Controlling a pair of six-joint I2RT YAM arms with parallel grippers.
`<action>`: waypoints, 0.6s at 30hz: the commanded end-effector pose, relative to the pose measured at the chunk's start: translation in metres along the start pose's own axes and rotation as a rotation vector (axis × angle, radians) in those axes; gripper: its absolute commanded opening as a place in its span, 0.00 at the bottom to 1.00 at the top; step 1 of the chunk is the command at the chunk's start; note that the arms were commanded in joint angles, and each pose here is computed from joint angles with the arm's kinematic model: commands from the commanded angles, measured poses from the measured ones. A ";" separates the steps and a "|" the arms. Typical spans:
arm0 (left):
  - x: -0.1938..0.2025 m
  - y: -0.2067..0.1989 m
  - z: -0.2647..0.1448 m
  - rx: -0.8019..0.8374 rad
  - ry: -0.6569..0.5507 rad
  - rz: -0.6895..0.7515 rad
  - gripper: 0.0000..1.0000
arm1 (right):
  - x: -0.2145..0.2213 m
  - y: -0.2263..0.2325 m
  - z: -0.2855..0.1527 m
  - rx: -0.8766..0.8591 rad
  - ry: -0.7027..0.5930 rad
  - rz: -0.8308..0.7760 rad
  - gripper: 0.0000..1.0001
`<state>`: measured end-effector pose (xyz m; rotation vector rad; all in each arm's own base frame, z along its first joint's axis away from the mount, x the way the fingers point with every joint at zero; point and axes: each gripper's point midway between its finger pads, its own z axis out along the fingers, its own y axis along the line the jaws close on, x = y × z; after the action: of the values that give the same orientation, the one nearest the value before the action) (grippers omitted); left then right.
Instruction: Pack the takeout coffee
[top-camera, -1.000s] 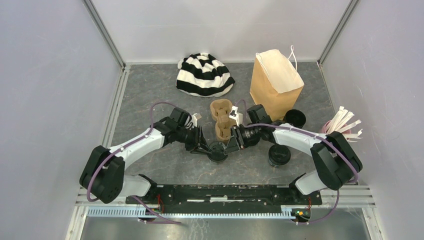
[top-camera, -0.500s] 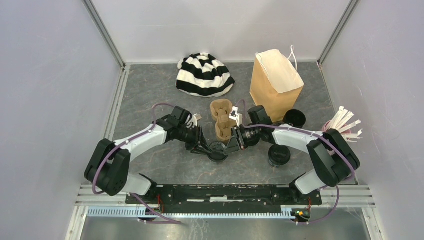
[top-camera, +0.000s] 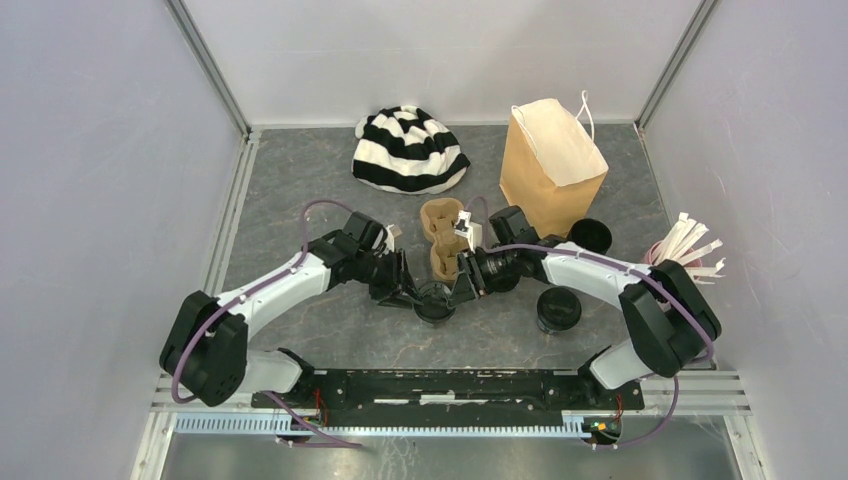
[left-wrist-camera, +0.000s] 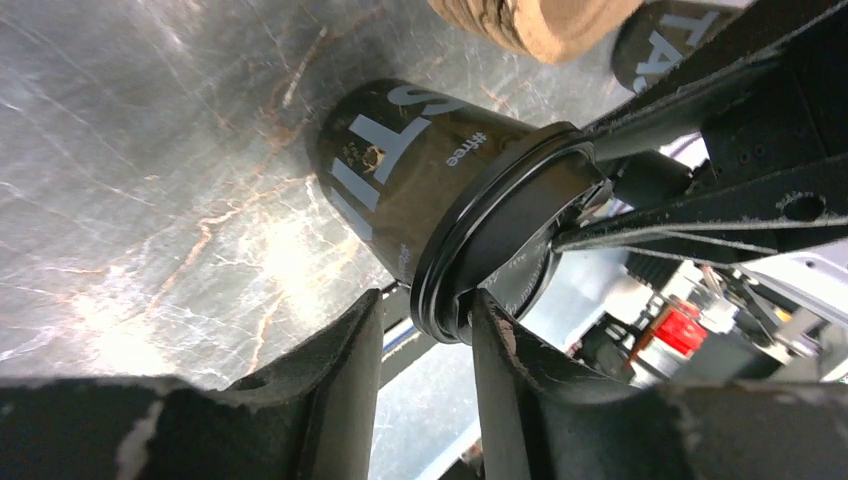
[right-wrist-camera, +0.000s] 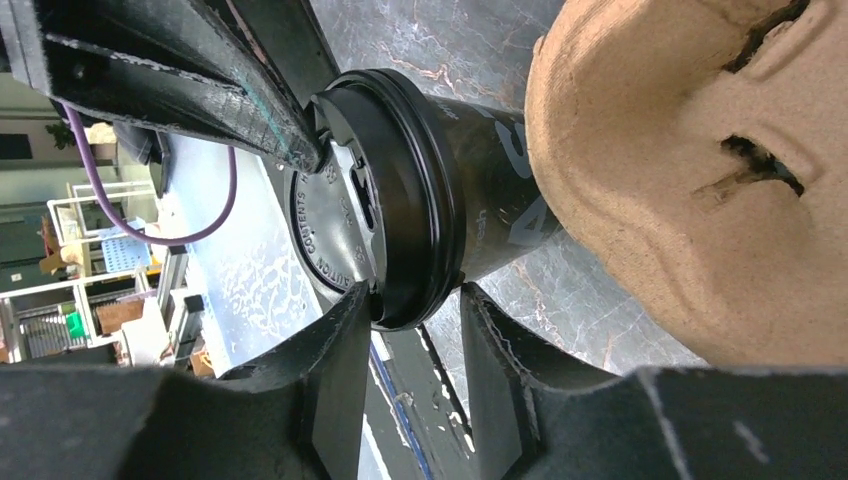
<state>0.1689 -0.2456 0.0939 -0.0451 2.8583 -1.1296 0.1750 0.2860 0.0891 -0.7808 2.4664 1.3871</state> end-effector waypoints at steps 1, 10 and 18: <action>-0.029 0.012 -0.010 -0.139 -0.132 0.091 0.47 | 0.006 -0.021 -0.007 0.157 0.024 0.019 0.44; -0.040 0.001 -0.006 -0.121 -0.115 0.121 0.57 | -0.015 -0.003 -0.012 0.104 -0.028 0.013 0.62; -0.049 -0.012 -0.003 -0.078 -0.114 0.161 0.73 | -0.040 0.013 -0.017 0.037 -0.089 0.012 0.73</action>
<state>0.2006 -0.2437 0.0951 0.0209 2.8197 -0.9532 0.1847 0.2801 0.0954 -0.6901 2.5311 1.3086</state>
